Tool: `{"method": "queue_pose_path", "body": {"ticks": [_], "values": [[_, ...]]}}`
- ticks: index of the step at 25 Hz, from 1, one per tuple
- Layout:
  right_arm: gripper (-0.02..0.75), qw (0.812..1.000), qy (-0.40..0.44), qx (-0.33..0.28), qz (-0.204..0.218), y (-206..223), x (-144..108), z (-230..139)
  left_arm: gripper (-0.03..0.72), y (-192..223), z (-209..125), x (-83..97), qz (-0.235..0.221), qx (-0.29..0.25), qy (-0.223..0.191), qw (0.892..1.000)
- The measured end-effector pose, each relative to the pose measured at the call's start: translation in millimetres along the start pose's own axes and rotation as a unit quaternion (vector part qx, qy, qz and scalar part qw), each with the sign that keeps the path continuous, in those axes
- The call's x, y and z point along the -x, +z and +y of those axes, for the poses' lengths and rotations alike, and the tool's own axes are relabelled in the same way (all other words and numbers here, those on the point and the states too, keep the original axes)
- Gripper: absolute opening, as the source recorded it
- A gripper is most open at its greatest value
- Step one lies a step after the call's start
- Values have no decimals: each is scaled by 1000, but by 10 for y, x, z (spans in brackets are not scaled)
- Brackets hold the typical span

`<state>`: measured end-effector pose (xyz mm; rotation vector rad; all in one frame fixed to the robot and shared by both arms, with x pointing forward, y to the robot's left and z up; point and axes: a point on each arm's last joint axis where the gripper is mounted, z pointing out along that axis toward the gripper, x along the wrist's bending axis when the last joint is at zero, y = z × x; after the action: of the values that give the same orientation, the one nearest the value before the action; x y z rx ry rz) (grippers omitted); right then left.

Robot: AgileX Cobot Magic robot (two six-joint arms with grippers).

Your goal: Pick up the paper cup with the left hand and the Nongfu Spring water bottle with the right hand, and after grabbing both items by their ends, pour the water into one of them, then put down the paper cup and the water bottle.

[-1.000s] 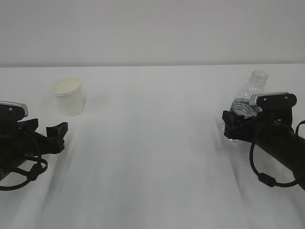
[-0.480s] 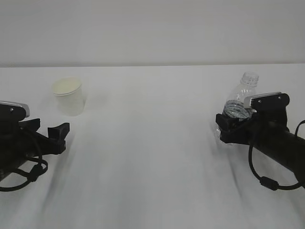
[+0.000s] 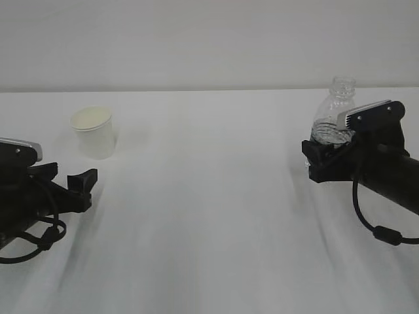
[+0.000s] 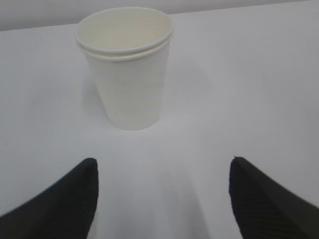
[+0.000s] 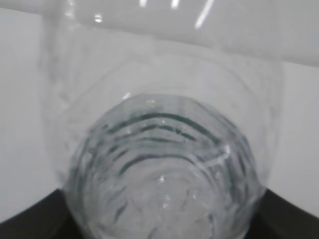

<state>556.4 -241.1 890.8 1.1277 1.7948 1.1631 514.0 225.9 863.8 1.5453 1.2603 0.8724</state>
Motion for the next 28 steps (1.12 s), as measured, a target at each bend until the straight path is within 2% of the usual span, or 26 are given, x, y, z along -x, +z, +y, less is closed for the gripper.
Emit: {"method": "queue_pose_path", "body": {"ticks": [5, 12, 28], "values": [[472, 1000, -17, 0, 9, -37, -10, 71, 587, 32, 31, 4, -1, 7, 0, 1000], [472, 1000, -23, -2, 14, -49, -20, 81, 587, 314, 181, 25, -3, 46, -2, 999], [472, 999, -27, -2, 17, -50, -25, 81, 587, 831, 14, 17, 10, 39, -10, 999]]}}
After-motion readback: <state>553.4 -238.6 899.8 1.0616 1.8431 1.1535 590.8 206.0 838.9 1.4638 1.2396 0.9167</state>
